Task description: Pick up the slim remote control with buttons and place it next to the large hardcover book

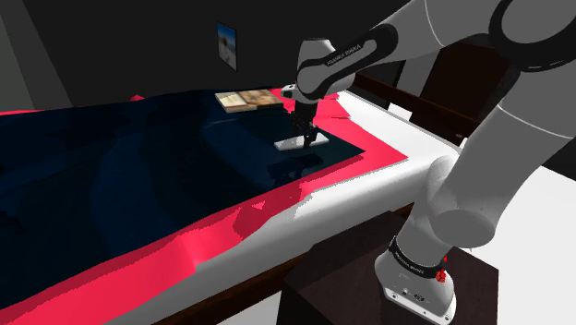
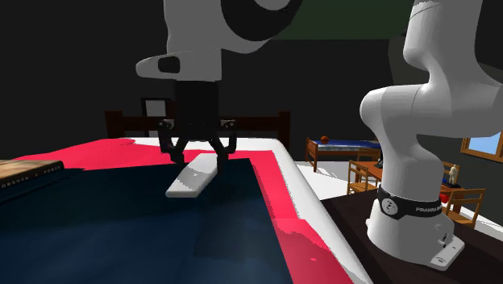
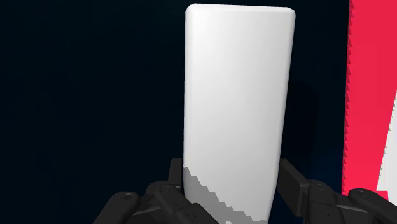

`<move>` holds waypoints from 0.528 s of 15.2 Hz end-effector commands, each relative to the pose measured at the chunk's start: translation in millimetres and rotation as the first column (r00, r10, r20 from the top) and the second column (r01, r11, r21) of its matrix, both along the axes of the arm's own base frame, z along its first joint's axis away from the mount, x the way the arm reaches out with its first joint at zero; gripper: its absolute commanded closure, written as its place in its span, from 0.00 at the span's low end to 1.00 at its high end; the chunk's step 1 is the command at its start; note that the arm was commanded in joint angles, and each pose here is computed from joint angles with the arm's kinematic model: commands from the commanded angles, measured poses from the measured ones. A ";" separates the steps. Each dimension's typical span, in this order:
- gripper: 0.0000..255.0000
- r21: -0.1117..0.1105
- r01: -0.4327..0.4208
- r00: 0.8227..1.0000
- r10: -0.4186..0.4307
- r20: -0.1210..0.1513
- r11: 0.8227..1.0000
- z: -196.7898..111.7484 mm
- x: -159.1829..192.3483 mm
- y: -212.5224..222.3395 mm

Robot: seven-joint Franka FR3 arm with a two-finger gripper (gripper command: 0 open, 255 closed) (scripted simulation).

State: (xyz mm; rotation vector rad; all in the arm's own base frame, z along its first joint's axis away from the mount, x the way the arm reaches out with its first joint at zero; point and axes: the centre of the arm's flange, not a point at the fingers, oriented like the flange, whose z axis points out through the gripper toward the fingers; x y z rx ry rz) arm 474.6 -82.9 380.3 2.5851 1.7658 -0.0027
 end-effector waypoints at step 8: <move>1.00 0.000 0.000 1.000 0.000 0.000 1.000 47.5 1.3 -0.1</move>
